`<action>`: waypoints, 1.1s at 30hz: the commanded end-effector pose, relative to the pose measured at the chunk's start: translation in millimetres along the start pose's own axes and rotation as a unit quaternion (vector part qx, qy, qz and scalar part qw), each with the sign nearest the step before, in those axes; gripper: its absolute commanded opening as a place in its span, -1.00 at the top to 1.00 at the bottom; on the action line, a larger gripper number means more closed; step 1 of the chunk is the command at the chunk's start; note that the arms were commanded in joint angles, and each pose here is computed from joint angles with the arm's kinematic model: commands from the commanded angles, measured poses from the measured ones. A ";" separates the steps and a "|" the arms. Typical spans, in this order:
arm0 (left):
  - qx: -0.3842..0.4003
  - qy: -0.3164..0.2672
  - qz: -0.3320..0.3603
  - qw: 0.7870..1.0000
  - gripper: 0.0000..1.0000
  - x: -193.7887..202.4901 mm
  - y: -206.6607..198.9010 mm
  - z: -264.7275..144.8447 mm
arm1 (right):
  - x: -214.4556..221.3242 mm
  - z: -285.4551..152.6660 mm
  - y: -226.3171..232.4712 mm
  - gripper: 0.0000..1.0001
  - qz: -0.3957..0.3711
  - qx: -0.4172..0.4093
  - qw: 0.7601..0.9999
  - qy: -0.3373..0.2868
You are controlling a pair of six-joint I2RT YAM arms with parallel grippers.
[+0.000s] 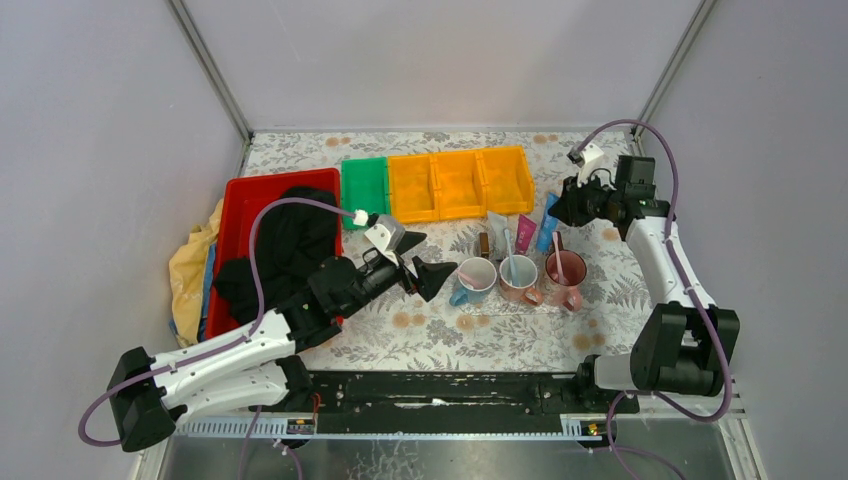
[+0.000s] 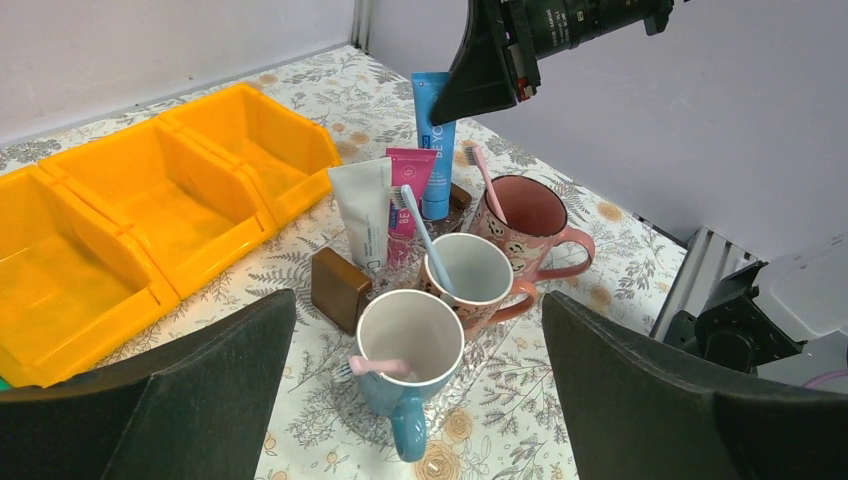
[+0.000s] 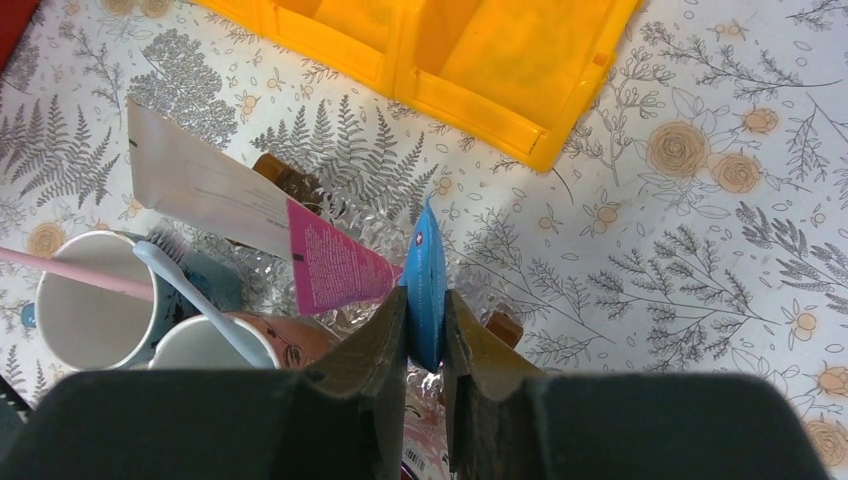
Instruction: Prepare toiletry sets of a toothbrush and toothpaste on the tray
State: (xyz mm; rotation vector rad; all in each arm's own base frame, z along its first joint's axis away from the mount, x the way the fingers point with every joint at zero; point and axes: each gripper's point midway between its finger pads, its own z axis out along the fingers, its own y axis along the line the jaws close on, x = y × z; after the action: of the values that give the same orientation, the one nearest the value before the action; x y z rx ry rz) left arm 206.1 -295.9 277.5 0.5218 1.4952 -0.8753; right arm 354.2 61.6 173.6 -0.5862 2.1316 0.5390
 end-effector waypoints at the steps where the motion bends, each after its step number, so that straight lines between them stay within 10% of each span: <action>1: -0.014 -0.017 0.001 1.000 -1.00 -7.5 6.5 -1.8 | 1.3 -2.2 -5.9 0.56 -0.028 0.029 0.999 -0.001; 33: -0.009 -0.011 0.005 1.000 -1.00 -8.7 3.5 6.4 | -12.1 -12.7 1.1 0.56 -0.068 0.051 0.994 -0.067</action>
State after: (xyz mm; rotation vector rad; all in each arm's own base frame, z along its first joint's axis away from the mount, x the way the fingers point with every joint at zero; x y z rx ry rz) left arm 207.9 -298.1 270.5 0.5296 1.5135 -0.8668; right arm 345.8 61.8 177.4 -0.6067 2.0272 0.4503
